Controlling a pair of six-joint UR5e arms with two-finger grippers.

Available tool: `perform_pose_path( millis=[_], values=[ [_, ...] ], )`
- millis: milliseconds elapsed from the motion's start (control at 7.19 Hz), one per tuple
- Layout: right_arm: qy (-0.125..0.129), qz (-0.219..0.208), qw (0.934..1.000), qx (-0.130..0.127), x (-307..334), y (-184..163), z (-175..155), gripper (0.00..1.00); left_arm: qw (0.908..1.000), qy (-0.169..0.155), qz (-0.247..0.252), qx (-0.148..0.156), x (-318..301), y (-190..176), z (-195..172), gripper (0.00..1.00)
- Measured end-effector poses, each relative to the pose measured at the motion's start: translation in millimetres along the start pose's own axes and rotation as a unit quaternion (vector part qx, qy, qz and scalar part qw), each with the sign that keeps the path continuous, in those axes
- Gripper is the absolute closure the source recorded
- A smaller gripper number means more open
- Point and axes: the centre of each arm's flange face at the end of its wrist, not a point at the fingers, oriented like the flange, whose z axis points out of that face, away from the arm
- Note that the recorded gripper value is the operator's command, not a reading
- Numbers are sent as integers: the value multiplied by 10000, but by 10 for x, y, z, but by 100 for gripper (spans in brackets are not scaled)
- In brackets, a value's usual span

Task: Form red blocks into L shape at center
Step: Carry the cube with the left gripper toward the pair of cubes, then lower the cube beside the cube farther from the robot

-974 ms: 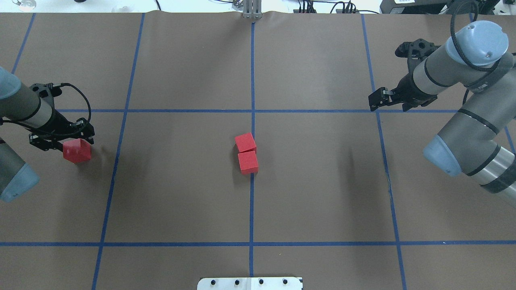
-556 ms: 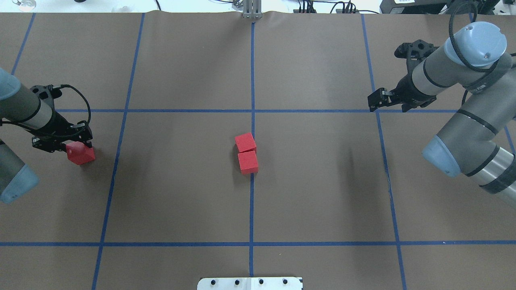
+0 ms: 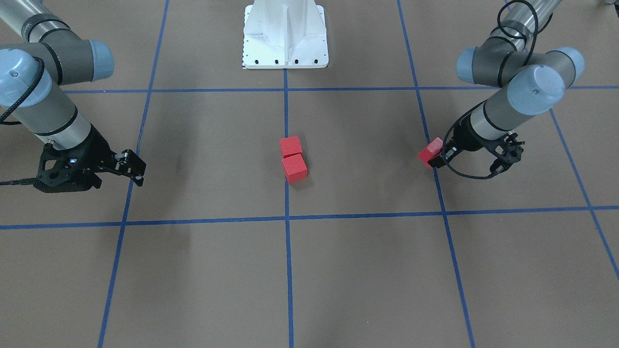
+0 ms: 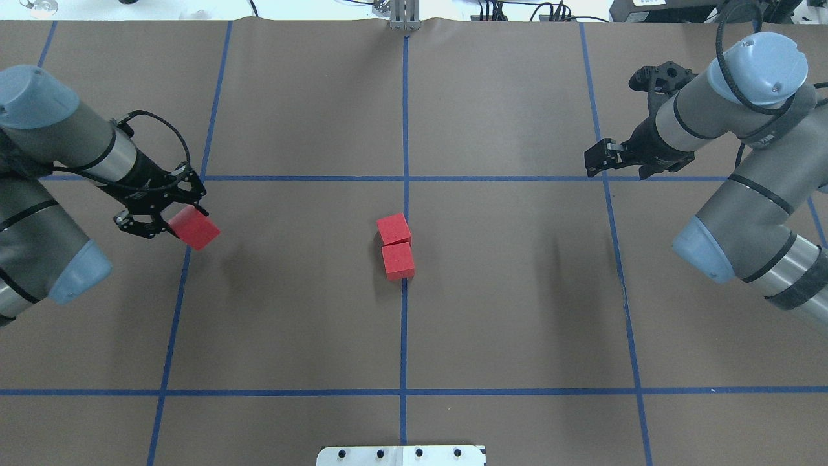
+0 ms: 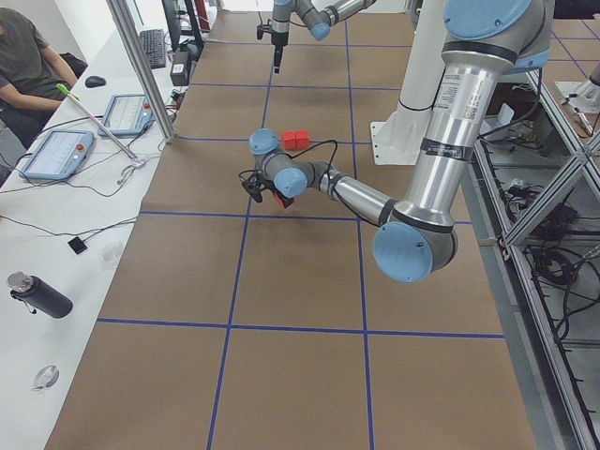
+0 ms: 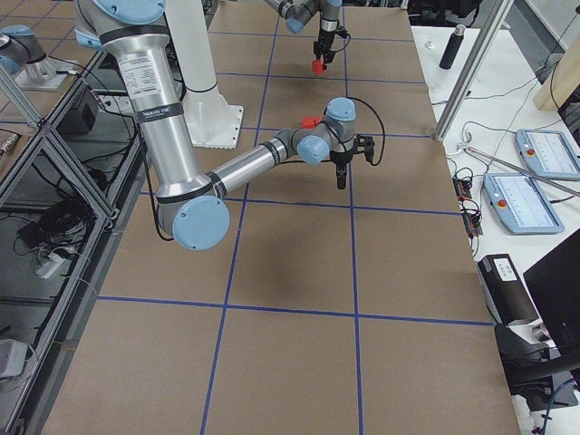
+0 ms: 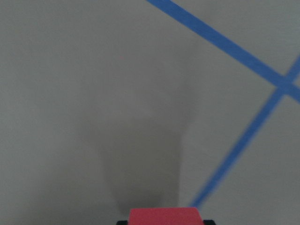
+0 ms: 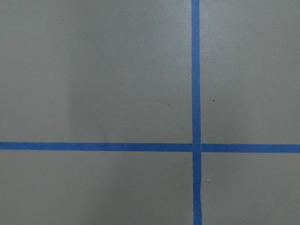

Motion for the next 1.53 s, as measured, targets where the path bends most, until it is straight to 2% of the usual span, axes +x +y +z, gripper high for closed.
perform_pose_path(
  millis=[278, 417, 556, 835, 974, 1252, 1530],
  values=[
    [-52, 49, 10000, 2, -84, 4, -14, 1, 9948, 86, -1017, 31, 609, 787, 131, 100],
    [-94, 83, 9999, 2, -169, 10, -21, 1, 9876, 8, -1566, 63, 815, 1053, 178, 100],
    [-130, 150, 9998, -6, -246, 26, -19, 1, 9763, -47, -2164, 77, 925, 1178, 205, 100],
    [-205, 189, 9996, -44, -437, 82, 8, 1, 9432, -102, -3320, 95, 1148, 1317, 303, 100],
    [-265, 212, 9994, -81, -595, 137, 36, 1, 9288, -99, -3702, 142, 1282, 1406, 390, 100],
    [-377, 242, 9989, -133, -868, 234, 63, 1, 9069, 14, -4205, 257, 1492, 1567, 478, 100],
    [-449, 176, 9987, -158, -1058, 307, 80, 1, 8942, 156, -4452, 440, 1533, 1812, 658, 100]
  ],
)
